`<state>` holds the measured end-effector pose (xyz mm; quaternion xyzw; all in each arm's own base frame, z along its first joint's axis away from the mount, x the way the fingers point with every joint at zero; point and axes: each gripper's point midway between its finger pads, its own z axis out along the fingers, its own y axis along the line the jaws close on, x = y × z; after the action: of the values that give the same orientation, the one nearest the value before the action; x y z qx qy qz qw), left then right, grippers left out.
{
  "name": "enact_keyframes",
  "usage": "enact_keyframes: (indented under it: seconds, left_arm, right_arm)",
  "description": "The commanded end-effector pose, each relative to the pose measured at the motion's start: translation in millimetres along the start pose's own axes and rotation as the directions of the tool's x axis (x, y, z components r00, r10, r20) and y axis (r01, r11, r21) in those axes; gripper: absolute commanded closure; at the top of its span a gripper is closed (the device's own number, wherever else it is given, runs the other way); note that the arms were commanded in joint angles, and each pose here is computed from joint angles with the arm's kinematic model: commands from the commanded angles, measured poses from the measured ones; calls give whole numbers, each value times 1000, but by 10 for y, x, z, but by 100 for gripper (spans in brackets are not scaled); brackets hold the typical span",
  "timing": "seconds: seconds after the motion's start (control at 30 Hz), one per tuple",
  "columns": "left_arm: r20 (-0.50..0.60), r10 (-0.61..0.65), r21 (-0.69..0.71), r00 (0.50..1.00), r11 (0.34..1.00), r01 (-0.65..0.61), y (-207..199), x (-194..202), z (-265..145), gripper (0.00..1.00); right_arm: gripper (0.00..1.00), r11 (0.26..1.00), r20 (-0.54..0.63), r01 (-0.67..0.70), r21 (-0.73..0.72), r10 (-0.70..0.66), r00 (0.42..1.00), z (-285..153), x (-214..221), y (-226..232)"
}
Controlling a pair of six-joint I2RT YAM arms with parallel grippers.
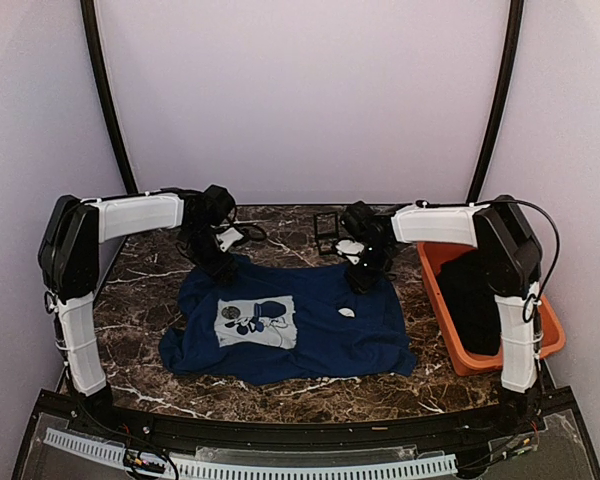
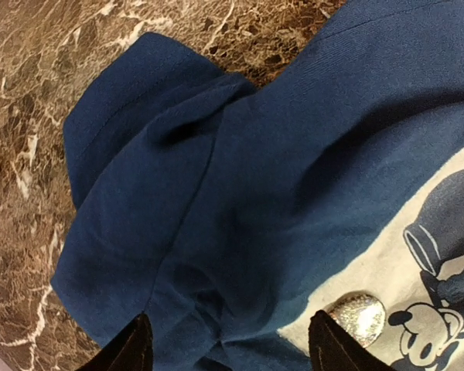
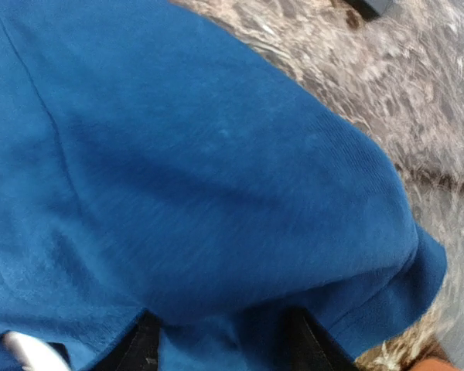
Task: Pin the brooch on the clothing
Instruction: Smooth out the clothing with brooches at the center of the board.
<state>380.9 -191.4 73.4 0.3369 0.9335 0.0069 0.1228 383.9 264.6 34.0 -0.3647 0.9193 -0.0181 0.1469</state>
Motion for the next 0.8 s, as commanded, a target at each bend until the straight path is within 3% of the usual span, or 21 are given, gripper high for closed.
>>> enact_keyframes:
  seconds: [0.0,0.07,0.1,0.23,0.3,0.6,0.63,0.7,0.77]
  left_arm:
    - [-3,-16,42,1000,999,16,-17,-73,104,38]
    - [-21,-22,30,1000,999,22,26,-64,189,50]
    - [-28,-24,26,999,999,25,44,-60,214,55]
    - [-54,-49,25,997,998,50,124,-52,334,94]
    - [-51,-60,-5,997,998,60,202,-62,358,99]
    - [20,-94,-121,995,988,95,549,-253,262,99]
    - [20,-94,-115,995,989,96,545,-262,253,99]
    - [16,-96,-103,995,990,97,524,-254,249,99]
    - [10,-98,-94,995,991,98,505,-235,259,99]
  right_arm:
    - [61,999,49,-52,1,52,997,85,-174,-144]
    - [91,998,49,-66,7,66,997,122,-183,-189]
    - [100,997,52,-73,18,72,996,127,-186,-222]
    - [100,990,102,-95,105,84,991,57,-281,-415]
    - [100,983,138,-100,156,79,987,9,-362,-513]
    - [100,965,203,-116,235,68,977,-48,-549,-685]
    - [90,970,195,-112,215,70,978,-40,-547,-650]
    - [60,975,183,-117,187,82,980,-29,-519,-610]
    - [46,976,178,-127,180,95,980,-16,-500,-611]
